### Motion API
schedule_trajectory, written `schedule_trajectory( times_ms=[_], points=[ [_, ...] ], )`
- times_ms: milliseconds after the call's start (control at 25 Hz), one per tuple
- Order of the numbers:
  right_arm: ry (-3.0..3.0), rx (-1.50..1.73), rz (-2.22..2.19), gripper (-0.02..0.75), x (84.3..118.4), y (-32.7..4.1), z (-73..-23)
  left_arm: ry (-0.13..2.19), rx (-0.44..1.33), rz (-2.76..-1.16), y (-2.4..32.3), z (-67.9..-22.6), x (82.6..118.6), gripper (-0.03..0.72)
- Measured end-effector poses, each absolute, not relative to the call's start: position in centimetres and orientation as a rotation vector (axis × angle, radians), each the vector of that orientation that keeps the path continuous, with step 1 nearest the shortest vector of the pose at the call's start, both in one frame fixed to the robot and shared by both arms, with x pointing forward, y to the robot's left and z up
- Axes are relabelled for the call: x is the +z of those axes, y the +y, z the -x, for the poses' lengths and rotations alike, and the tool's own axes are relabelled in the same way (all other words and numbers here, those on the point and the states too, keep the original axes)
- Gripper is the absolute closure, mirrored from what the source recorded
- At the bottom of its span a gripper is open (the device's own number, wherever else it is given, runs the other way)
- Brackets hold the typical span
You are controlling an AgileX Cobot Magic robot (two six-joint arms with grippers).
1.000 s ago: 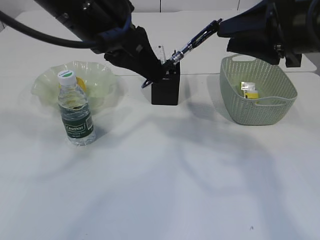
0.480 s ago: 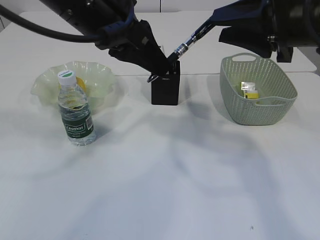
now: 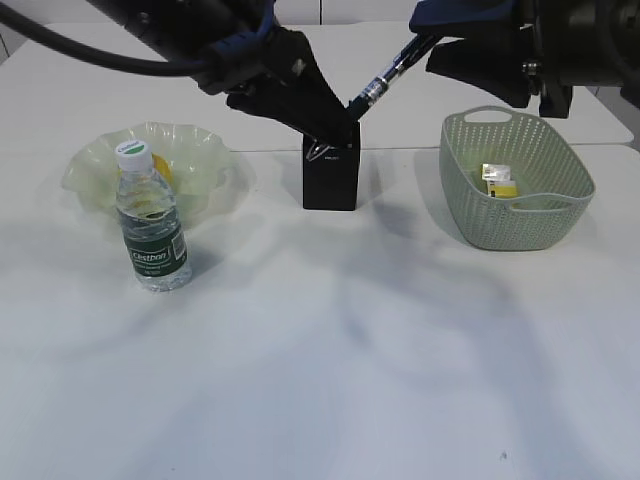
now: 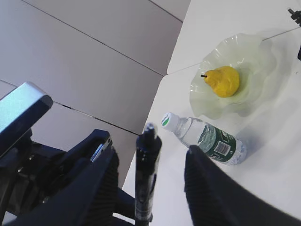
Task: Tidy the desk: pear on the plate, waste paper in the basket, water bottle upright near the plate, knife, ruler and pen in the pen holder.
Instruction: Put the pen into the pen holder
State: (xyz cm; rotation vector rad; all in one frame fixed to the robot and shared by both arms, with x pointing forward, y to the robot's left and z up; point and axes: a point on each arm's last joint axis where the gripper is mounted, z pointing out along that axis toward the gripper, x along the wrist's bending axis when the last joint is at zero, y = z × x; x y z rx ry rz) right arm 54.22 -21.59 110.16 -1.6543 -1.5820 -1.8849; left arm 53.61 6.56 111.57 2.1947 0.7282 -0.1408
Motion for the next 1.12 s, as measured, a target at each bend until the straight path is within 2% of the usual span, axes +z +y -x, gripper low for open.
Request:
schedule_trajectory(
  times_ms=[560,1120],
  points=[
    [-1.534,-1.915,1.658,0.39,110.38,-21.64,-54.39,0.71,-0.184,-2.197,6.46,-53.28,111.61,0.634],
    [-1.534,-1.917,1.657,0.39,110.39,-21.64,-54.4,0.735,-0.17,-2.114,6.11,-53.66,112.08,0.634]
  ],
)
